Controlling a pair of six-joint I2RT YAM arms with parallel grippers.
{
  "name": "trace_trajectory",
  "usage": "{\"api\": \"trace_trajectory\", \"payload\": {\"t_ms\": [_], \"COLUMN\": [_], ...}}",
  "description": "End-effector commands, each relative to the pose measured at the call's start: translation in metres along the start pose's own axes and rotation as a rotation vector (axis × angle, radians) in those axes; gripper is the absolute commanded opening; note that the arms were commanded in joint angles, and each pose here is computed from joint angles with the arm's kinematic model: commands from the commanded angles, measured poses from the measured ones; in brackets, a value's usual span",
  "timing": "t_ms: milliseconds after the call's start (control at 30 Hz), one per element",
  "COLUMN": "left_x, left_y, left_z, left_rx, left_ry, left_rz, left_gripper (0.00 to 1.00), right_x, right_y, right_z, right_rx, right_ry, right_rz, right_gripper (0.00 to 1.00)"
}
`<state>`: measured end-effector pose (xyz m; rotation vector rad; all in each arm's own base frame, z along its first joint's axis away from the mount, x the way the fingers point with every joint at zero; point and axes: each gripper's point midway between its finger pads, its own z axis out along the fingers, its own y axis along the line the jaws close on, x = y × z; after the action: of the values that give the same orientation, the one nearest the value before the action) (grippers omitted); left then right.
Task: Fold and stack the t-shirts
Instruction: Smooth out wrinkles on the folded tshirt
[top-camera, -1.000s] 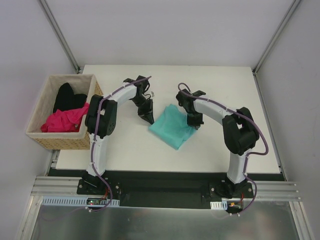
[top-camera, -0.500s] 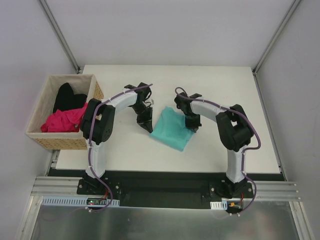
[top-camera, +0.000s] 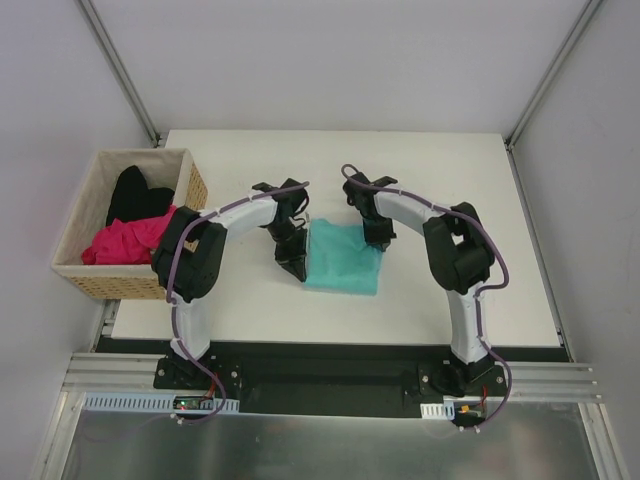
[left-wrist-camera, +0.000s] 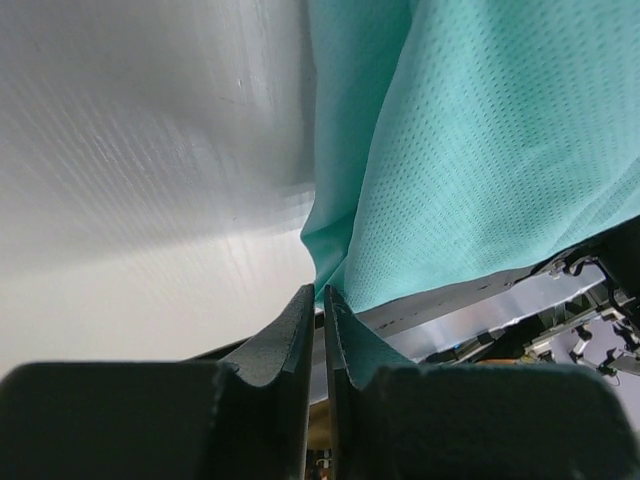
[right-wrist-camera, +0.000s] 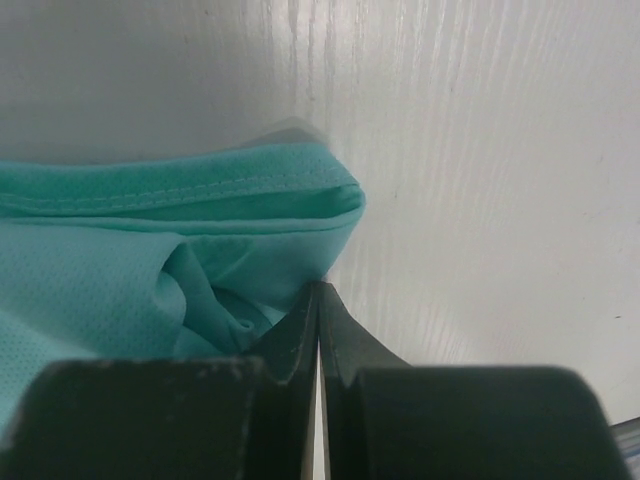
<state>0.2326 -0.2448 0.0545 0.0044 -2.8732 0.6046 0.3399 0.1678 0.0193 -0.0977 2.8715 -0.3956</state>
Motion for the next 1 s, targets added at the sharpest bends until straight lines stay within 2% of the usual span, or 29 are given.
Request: {"api": "trace_trajectory", "payload": {"t_ms": [0, 67, 100, 133, 233, 400, 567, 667, 700, 767, 833, 967], "left_x": [0.01, 0.01, 0.01, 0.008, 0.002, -0.005, -0.013, -0.03, -0.033, -0.046, -0.059, -0.08], "left_y": [-0.007, -0.005, -0.005, -0.006, -0.01, -0.023, -0.03, -0.036, -0.04, -0.05, -0.061, -0.068], "left_z": [-0.01, -0.011, -0.013, -0.015, -0.026, -0.044, -0.061, -0.065, -0.065, -0.066, -0.074, -0.073], "left_rx": [-0.003, -0.012, -0.014, -0.017, -0.018, 0.007, 0.012, 0.021, 0.029, 0.048, 0.067, 0.067], "left_ry": [-0.033, -0.042, -0.05, -0.062, -0.115, -0.177, -0.253, -0.268, -0.262, -0.261, -0.279, -0.279], "left_rz": [-0.002, -0.002, 0.001, 0.003, 0.02, 0.041, 0.054, 0.073, 0.086, 0.113, 0.136, 0.176], "left_gripper": [0.08, 0.08, 0.08, 0.08, 0.09, 0.12, 0.13, 0.14, 0.13, 0.11, 0.0, 0.0], "right_x": [-0.007, -0.007, -0.009, -0.006, -0.013, -0.021, -0.024, -0.028, -0.03, -0.033, -0.037, -0.043], "right_y": [0.011, 0.005, -0.002, -0.007, -0.025, -0.045, -0.055, -0.054, -0.05, -0.045, -0.039, -0.034], "right_z": [0.006, 0.001, -0.001, -0.003, -0.022, -0.057, -0.084, -0.088, -0.09, -0.086, -0.084, -0.084], "right_rx": [-0.04, -0.021, 0.007, 0.025, 0.069, 0.081, 0.066, 0.052, 0.039, 0.033, 0.022, 0.011], "right_ry": [-0.004, -0.014, -0.028, -0.031, -0.09, -0.166, -0.221, -0.233, -0.235, -0.225, -0.223, -0.226], "right_rz": [0.005, 0.01, 0.014, 0.01, 0.013, 0.037, 0.06, 0.059, 0.06, 0.047, 0.042, 0.042], "right_gripper": [0.0, 0.02, 0.05, 0.13, 0.22, 0.27, 0.26, 0.16, 0.07, 0.01, 0.0, 0.0]}}
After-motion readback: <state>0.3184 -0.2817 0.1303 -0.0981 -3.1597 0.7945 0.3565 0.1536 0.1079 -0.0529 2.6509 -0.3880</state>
